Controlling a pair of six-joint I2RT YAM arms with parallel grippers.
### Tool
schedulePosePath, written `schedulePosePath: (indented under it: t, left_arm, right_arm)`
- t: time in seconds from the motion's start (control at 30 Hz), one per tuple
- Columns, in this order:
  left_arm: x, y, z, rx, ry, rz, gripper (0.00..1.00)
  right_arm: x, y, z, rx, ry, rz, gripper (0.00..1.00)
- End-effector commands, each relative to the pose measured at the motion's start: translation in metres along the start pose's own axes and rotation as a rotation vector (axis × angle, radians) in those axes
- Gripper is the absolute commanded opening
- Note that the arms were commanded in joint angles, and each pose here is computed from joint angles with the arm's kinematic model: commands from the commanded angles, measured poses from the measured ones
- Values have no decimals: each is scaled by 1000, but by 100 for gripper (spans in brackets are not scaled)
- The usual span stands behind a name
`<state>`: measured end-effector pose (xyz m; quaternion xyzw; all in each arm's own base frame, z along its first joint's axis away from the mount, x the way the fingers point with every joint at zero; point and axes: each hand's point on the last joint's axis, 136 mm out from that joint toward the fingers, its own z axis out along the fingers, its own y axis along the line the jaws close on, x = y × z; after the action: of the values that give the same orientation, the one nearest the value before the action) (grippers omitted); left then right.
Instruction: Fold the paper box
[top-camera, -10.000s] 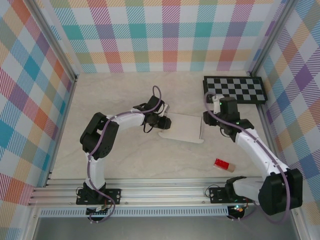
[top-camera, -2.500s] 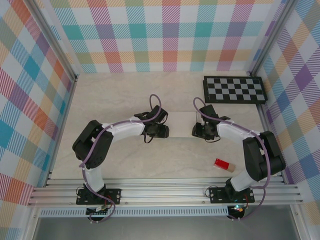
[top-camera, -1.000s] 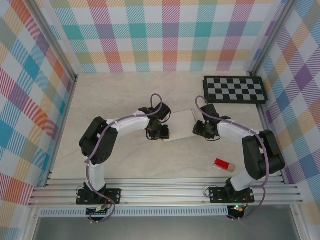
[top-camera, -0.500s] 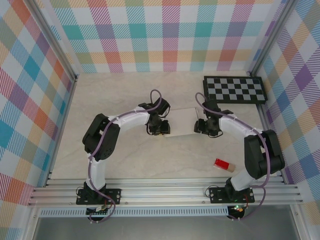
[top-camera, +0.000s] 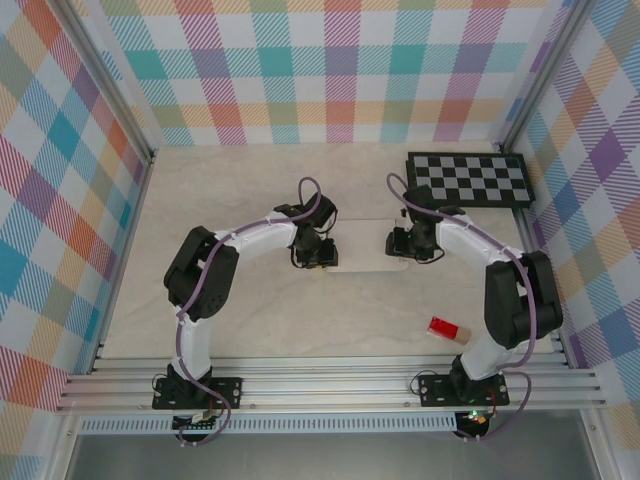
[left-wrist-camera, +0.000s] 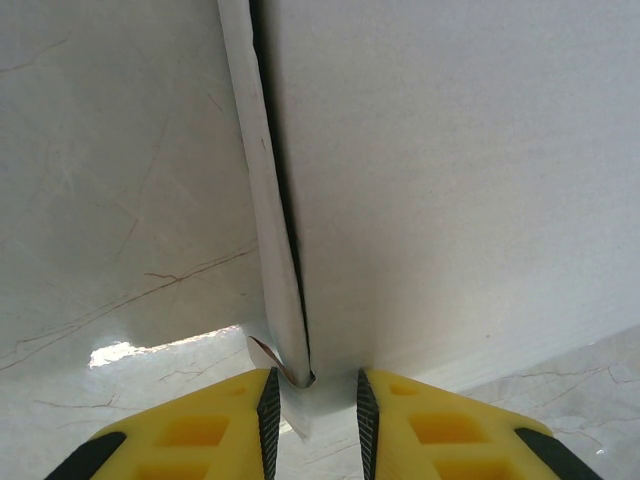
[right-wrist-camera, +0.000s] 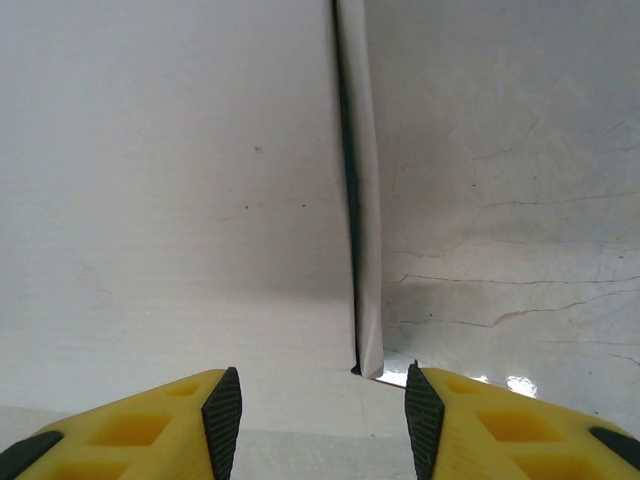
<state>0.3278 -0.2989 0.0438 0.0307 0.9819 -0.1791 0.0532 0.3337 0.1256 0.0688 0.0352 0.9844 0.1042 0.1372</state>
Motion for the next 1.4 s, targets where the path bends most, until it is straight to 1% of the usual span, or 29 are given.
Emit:
schedulePosePath:
  t: [0.0,0.3,0.53,0.7,0.77,0.83,0.9,1.0,1.07,1.17,1.37]
  left_arm:
    - [-2,11,5,-36,17,-1,30]
    - [-6,10,6,-35,14,-1,30]
    - [-2,9,9,-20,25,-17,30]
    - [3,1,8,28,50,-50,36]
    - [5,0,5,33,55,-69,41]
    - [7,-2,4,45,63,-84,42]
    - [10,-4,4,54,75,-93,40]
    - [13,-4,1,48,81,-87,33]
    - [15,-3,-1,40,87,-86,30]
    - [19,-2,-2,33,102,-88,30]
    - [25,-3,-7,28,120,-81,36]
  right_arm:
    - [10,1,5,-14,44,28,49]
    - [28,-3,17,-26,84,58,48]
    - [39,-4,27,-39,110,82,48]
    - [43,1,30,-74,122,113,47]
    - [45,4,30,-92,130,126,47]
    - [46,6,30,-103,135,138,46]
    - [47,6,30,-105,141,146,45]
    - [52,10,31,-130,165,164,44]
    - [54,12,31,-145,178,177,44]
    - [57,14,31,-157,193,191,43]
    - [57,21,29,-182,214,198,43]
